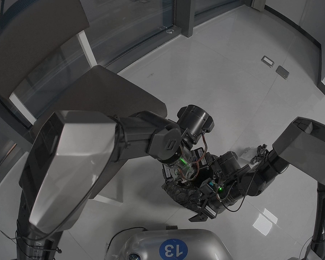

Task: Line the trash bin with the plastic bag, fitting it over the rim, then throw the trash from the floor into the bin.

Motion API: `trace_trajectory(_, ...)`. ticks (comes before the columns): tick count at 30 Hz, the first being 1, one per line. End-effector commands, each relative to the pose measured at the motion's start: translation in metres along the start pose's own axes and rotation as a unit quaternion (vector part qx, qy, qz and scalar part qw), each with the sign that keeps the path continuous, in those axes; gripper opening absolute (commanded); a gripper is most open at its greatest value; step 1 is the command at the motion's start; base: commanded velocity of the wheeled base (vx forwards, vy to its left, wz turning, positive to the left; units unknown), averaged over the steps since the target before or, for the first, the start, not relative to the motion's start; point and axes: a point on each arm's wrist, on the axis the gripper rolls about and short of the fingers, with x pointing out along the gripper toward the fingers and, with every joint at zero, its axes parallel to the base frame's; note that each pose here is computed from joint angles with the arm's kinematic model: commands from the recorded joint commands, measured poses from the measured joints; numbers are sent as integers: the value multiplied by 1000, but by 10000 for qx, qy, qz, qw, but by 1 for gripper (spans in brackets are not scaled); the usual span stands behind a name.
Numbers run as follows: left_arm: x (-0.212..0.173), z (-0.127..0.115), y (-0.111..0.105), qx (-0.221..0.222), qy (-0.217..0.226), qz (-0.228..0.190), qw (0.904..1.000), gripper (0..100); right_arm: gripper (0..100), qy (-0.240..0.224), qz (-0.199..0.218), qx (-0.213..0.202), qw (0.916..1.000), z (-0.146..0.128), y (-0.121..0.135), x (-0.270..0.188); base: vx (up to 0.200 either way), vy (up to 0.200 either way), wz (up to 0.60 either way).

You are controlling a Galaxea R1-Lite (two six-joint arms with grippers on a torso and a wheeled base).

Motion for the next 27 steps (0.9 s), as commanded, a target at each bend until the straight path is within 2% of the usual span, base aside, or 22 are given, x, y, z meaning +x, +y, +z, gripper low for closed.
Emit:
trace_trajectory(1, 1, 0, 0, 6, 5, 11, 10000, 100, 100, 8, -80, 102, 9999, -2, -13, 9, 0, 0, 0)
trace_trajectory(6, -1, 0, -1, 10, -13, -5, 10000, 100, 100, 5, -147, 170, 9997, -2, -25, 18, 0, 0, 0)
trace_trajectory(16, -8, 2, -4, 15, -95, -107, 9999, 100, 100, -34, -88, -9, 10000, 9, -26, 43, 0, 0, 0)
trace_trajectory(27, -10, -2, -10, 55, -130, -183, 9997, 100, 100, 86, 124, -262, 9995, 31, -12, 48, 0, 0, 0)
